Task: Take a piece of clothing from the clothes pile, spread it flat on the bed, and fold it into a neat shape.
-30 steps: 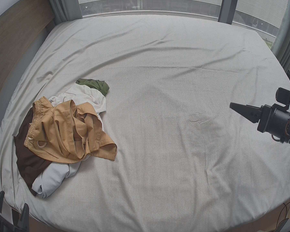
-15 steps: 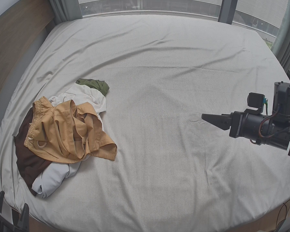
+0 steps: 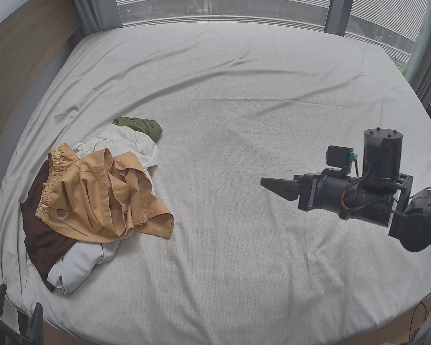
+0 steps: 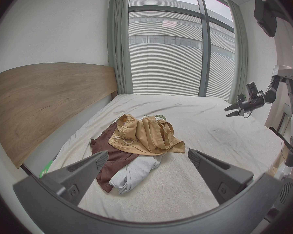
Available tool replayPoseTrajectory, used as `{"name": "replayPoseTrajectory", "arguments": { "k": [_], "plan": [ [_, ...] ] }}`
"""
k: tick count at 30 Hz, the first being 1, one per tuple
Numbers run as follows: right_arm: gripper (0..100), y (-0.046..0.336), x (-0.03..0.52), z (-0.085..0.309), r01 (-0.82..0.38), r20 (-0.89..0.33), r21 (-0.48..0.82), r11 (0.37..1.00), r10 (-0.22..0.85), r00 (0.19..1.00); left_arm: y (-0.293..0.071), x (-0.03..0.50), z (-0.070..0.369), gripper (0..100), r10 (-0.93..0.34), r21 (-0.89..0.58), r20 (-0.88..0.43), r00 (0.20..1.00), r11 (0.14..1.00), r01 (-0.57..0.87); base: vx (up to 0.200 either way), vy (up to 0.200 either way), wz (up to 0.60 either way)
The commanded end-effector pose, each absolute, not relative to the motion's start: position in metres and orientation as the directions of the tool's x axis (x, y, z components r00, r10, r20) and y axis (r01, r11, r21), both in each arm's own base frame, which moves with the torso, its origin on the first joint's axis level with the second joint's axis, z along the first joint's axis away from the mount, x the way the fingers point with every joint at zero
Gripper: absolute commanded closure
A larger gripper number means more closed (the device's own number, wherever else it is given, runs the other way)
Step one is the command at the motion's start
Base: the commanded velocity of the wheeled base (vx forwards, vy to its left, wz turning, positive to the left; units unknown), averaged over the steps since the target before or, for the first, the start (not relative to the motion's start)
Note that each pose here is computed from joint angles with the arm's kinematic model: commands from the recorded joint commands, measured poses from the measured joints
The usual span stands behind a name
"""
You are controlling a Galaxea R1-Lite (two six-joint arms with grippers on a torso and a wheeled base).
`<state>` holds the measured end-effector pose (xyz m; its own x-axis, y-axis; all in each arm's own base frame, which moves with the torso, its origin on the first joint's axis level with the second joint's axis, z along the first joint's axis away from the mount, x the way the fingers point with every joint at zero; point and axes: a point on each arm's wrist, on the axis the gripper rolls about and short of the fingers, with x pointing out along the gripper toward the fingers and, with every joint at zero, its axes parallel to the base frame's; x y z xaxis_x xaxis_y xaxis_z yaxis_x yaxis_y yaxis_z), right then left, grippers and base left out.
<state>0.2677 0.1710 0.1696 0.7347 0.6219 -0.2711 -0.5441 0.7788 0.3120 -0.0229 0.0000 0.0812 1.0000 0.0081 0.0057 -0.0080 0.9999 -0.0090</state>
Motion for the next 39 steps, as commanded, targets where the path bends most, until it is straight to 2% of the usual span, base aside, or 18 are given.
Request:
{"name": "replayPoseTrajectory", "arguments": {
  "k": [1, 15, 31, 39],
  "plan": [
    [0, 0.194, 0.277, 0.150, -0.565, -0.316, 0.313, 0.764, 0.644, 0.696, 0.000, -0.023, 0.076, 0, 0.009, -0.009, 0.005, 1.000, 1.000, -0.009, 0.000, 0.000, 0.00],
    [0, 0.251, 0.289, 0.114, -0.627, -0.348, 0.322, 0.709, 0.705, 0.618, 0.000, -0.023, 0.076, 0, 0.009, -0.008, 0.005, 1.000, 1.000, -0.009, 0.000, 0.000, 0.00],
    [0, 0.310, 0.305, 0.089, -0.686, -0.315, 0.339, 0.644, 0.765, 0.562, 0.000, -0.023, 0.076, 0, 0.009, -0.009, 0.005, 1.000, 1.000, -0.009, 0.000, 0.000, 0.00],
    [0, 0.328, 0.318, 0.060, -0.682, -0.339, 0.339, 0.648, 0.760, 0.554, 0.000, -0.023, 0.076, 0, 0.009, -0.008, 0.005, 1.000, 1.000, -0.009, 0.000, 0.000, 0.00]
  ]
}}
